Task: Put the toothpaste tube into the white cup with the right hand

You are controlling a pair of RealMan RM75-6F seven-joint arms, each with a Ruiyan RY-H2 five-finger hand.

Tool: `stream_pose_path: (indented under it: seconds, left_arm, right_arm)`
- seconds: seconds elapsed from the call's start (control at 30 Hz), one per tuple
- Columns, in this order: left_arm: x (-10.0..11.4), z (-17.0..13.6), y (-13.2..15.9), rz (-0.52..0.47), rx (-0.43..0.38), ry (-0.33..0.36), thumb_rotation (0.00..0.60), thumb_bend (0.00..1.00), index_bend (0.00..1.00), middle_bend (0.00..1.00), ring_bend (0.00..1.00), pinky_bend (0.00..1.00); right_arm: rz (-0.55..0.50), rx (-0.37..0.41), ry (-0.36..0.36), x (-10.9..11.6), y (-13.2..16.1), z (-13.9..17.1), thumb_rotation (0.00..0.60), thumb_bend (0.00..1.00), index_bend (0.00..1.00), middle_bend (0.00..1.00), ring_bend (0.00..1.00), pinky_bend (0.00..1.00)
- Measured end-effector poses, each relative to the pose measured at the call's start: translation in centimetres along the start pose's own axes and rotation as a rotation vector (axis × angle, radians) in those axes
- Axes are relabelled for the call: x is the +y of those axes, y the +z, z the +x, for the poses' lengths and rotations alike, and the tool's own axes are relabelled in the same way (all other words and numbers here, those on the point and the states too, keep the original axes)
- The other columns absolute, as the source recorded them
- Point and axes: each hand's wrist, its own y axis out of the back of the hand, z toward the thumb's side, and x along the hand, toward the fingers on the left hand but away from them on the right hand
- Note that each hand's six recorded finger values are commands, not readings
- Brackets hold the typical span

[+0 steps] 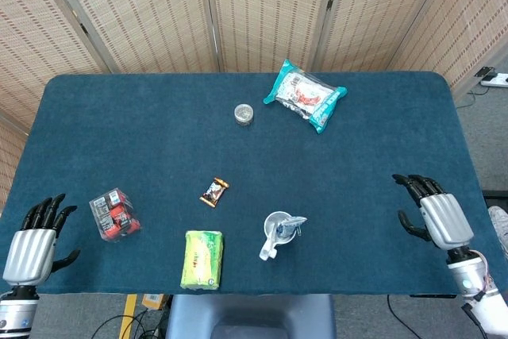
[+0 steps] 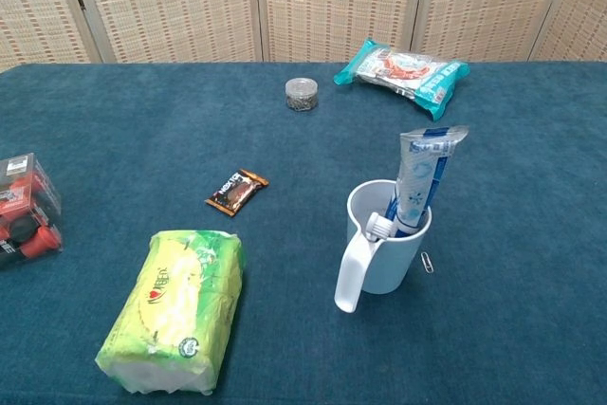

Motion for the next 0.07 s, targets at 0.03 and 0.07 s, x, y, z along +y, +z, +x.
stream_pose_path:
  seconds: [0.03,0.07]
  left_arm:
    - [-0.02,0.05,0.12,-0.001,-0.002,0.001,0.6,0.21,0.23,0.09,0.09,0.15]
    - [-0.05,0.11,0.3,-0.005,-0.006,0.003,0.6,0.21,0.23,0.09,0.09,0.15]
  right_arm:
    - [-0.006,-0.017,-0.004,0.04,-0.32,0.59,0.6,0.38,0.13,0.24,0.16,0.22]
    - [-0.011,-0.029,-0.007,0.09,-0.53,1.0,0.6,0.38,0.12,0.24,0.16,0.22]
